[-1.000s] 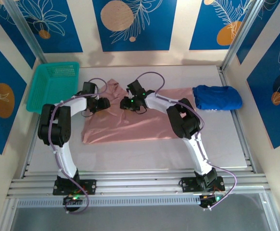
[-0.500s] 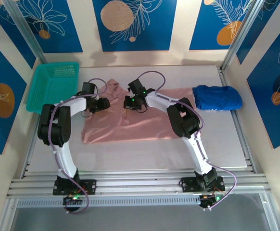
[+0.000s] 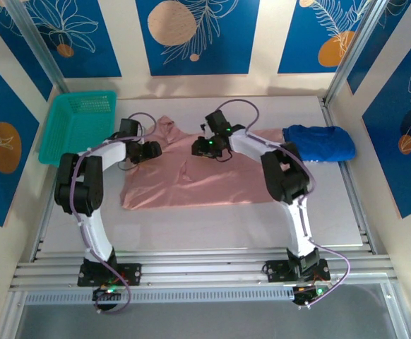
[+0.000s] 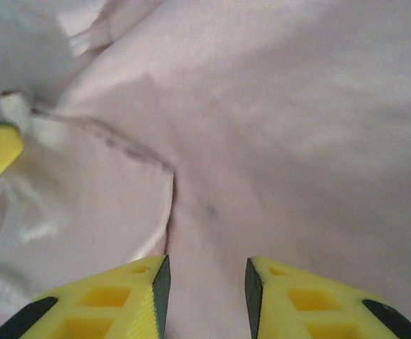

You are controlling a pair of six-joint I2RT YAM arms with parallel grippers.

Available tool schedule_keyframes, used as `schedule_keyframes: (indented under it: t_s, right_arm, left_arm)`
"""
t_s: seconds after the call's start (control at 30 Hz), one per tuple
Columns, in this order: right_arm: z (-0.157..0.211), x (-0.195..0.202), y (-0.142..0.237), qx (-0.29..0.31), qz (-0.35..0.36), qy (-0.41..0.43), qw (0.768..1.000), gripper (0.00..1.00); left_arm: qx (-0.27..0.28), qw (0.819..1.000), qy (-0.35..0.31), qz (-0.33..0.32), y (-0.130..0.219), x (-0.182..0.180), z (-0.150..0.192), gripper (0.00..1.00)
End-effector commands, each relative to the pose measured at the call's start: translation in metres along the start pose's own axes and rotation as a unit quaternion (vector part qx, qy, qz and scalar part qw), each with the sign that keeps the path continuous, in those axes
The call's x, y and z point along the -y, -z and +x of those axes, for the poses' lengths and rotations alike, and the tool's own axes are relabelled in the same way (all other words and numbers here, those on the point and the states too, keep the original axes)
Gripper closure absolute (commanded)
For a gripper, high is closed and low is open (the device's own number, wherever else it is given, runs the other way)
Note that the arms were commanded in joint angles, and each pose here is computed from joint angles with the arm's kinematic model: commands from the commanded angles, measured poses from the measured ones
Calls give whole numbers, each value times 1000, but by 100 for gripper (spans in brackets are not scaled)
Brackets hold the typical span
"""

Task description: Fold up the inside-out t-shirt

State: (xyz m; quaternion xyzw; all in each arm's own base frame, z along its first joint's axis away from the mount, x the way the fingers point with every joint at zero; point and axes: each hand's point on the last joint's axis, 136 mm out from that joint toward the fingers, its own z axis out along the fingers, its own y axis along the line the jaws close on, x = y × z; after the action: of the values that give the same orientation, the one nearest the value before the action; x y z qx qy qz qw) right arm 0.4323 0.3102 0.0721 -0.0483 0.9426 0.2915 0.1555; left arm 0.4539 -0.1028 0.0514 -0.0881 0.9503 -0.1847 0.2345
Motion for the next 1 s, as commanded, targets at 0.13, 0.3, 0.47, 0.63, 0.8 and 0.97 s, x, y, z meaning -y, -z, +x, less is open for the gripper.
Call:
schedule_keyframes:
  t_s: [0.13,0.3,0.47,0.63,0.8,0.97]
  right_arm:
    - [60,95,110,0,71,-77,995,55]
    - [91,178,148,-1,129,-185,974,49]
    - [116,223,147,-41,179,-245,952,48]
    - [154,227,142,-94,148,-303,937,51]
    - [185,222,151,-102,148,-339,923,51]
    - [173,213,163,-52,135,-315,938,52]
  left_arm:
    - [42,998,14,41,64,20,13,33]
    - [-24,997,48,59,64,13,86,33]
    - [-52,997,60,5,68,-19,120,33]
    - [-81,993,82,-16,74,-35,154,33]
    - [-104,988,99,-51,82,-55,188,33]
    - [-37,994,90,-39,105,-45,164,33]
